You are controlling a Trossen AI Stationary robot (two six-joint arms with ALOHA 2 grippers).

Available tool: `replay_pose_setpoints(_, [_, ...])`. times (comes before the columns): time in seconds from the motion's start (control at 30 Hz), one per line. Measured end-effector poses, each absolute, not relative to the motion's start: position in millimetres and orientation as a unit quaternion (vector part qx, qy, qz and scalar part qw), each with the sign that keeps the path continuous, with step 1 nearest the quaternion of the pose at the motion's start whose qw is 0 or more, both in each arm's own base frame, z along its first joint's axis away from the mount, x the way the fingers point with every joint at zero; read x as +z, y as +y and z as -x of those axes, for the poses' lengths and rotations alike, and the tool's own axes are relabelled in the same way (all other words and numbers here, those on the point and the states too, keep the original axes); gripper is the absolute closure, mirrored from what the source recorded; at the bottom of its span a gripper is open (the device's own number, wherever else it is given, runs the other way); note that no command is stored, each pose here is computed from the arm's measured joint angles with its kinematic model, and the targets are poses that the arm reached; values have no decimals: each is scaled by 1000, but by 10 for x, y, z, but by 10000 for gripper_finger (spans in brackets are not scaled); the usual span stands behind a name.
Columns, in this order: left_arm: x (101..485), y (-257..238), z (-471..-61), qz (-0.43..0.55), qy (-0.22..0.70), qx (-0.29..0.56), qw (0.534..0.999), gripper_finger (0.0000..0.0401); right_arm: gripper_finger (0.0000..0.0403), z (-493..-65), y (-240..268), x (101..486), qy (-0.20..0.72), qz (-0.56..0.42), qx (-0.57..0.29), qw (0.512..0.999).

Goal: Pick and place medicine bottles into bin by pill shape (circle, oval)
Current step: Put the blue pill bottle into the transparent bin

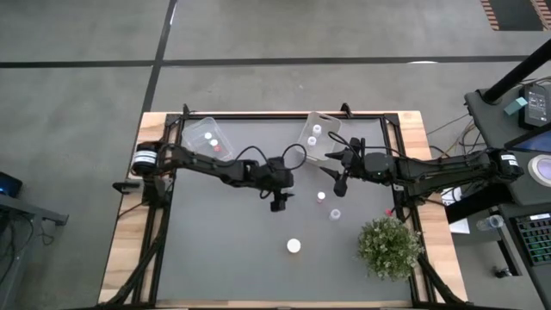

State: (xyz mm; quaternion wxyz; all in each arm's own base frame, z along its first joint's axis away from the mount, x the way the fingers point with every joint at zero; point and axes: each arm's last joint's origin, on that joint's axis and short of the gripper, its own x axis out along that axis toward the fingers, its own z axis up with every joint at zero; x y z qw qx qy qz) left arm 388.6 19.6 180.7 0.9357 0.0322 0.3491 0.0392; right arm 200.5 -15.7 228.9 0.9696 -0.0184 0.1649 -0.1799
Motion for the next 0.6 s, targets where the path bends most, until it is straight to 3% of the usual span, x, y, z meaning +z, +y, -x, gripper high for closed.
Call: replay_pose_setpoints(0.6, [1676,218,-3871,-40,377,65,923,168,188,-2005,-157,2288,166,22,-179,969])
